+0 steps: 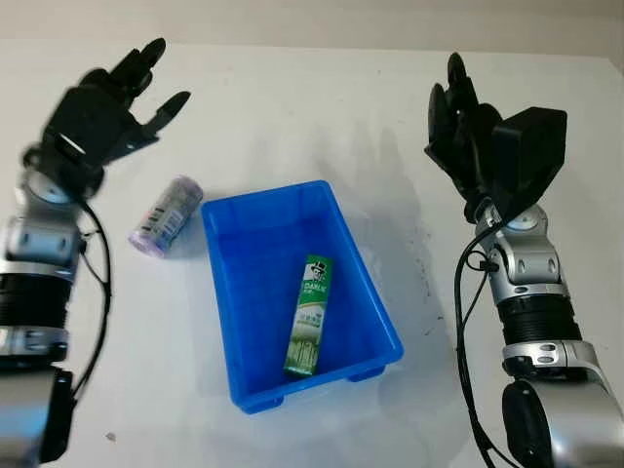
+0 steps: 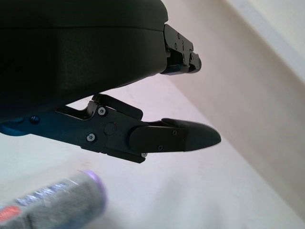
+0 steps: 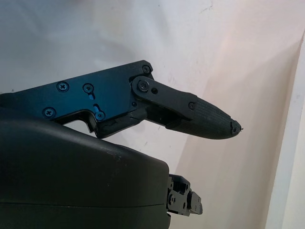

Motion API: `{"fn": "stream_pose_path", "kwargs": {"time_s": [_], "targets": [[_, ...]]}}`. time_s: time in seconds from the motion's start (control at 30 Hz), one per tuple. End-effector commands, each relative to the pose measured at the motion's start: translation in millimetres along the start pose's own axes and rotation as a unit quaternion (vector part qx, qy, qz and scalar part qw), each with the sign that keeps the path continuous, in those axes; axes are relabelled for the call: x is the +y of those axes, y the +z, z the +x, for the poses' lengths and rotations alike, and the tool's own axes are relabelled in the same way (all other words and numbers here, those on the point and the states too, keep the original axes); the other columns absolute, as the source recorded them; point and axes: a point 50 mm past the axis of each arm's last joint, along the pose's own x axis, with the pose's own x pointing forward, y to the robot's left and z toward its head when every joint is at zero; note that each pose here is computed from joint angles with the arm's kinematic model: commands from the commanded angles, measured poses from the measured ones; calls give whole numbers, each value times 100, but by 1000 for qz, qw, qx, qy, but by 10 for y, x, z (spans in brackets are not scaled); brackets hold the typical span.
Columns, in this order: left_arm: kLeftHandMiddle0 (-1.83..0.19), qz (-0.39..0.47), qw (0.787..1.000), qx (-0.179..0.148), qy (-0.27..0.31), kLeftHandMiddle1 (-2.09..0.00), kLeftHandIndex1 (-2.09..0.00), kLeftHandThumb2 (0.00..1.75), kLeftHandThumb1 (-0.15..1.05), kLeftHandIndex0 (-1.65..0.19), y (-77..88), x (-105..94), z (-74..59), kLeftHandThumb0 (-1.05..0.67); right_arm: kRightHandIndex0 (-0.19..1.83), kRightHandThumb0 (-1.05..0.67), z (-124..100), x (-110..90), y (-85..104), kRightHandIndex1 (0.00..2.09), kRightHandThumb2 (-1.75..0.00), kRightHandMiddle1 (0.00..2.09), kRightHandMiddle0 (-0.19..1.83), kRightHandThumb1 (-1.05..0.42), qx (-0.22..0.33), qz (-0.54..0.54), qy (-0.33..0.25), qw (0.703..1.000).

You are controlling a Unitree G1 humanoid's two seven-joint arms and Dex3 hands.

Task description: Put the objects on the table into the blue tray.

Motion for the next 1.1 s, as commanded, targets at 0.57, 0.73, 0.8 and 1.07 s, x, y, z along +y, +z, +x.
{"fn": "stream_pose_path", "kwargs": {"time_s": [0.57, 0.73, 0.8, 1.07], "targets": [[3, 61, 988, 130, -63, -110, -14, 12, 105, -25, -147, 157, -455, -65, -19, -67, -53, -44, 77, 0, -79, 0, -19, -105, -10, -24, 22, 999], [17, 85, 981, 153, -87, -203, -151, 13, 105, 9, -165, 53, -437, -75, -19, -67, -25, -21, 92, 0, -78, 0, -19, -105, -14, -30, 27, 999], [19, 113, 976, 158, -102, -181, -125, 17, 105, 17, -165, 0, -429, -76, -19, -68, -19, -15, 91, 0, -78, 0, -19, -105, -13, -29, 31, 999], [17, 152, 951, 231, -140, -181, -15, 15, 105, 18, -192, -162, -373, -77, -19, -66, -39, -18, 66, 0, -78, 0, -19, -105, -3, -26, 32, 999]]}}
